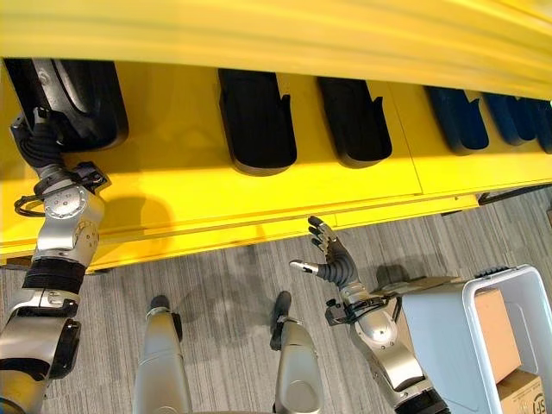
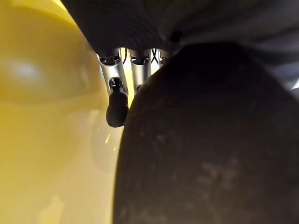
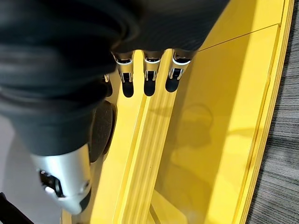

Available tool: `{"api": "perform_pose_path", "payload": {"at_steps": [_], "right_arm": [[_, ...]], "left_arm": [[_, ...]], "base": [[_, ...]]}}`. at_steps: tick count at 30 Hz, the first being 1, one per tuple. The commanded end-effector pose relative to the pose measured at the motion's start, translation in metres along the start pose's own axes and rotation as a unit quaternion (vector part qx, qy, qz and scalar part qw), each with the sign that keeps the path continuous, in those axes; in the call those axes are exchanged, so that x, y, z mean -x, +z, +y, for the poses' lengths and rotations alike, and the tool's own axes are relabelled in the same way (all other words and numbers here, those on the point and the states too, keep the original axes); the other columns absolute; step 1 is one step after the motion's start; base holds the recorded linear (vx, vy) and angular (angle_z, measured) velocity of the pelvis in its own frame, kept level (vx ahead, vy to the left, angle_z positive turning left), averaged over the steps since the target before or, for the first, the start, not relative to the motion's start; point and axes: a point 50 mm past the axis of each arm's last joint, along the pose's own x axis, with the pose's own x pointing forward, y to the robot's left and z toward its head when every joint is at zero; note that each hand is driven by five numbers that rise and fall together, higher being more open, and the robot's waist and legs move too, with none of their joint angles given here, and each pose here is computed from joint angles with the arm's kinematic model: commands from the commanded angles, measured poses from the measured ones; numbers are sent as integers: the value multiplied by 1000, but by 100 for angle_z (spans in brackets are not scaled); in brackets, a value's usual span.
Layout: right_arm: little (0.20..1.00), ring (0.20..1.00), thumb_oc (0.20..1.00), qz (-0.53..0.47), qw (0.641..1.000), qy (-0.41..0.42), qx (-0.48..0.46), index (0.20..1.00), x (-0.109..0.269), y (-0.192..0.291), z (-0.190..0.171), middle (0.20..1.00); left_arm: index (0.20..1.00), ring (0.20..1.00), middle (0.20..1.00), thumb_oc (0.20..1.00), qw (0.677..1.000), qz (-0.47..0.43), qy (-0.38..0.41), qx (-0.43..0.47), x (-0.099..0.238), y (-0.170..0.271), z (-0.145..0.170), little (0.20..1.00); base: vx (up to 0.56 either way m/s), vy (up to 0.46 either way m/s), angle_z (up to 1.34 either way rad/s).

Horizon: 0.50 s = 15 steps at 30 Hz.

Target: Move parts from the plastic box to the shelf.

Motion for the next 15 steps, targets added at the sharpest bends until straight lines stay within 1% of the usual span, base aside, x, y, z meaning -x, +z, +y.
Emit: {"api": "perform_pose_path", "payload": {"at_steps": [1,6,15], "right_arm": [[1000,1000,1000,-72,997,-5,19,1000,2,31,-15,1000],[1000,1000,1000,-70,997,-6,20,1000,2,30,-16,1000],[1000,1000,1000,-60,998,-5,22,1000,5,27,-17,1000]], "left_arm": [[200,200,200,200,999,45,-17,-4,17,-27,0,200],[200,200,200,200,998,59,-18,-4,24,-36,2,200],[200,200,200,200,994,106,-20,8,46,-60,11,200]], "base": [[-11,7,-5],[-1,-1,-1],[0,0,0]]}}
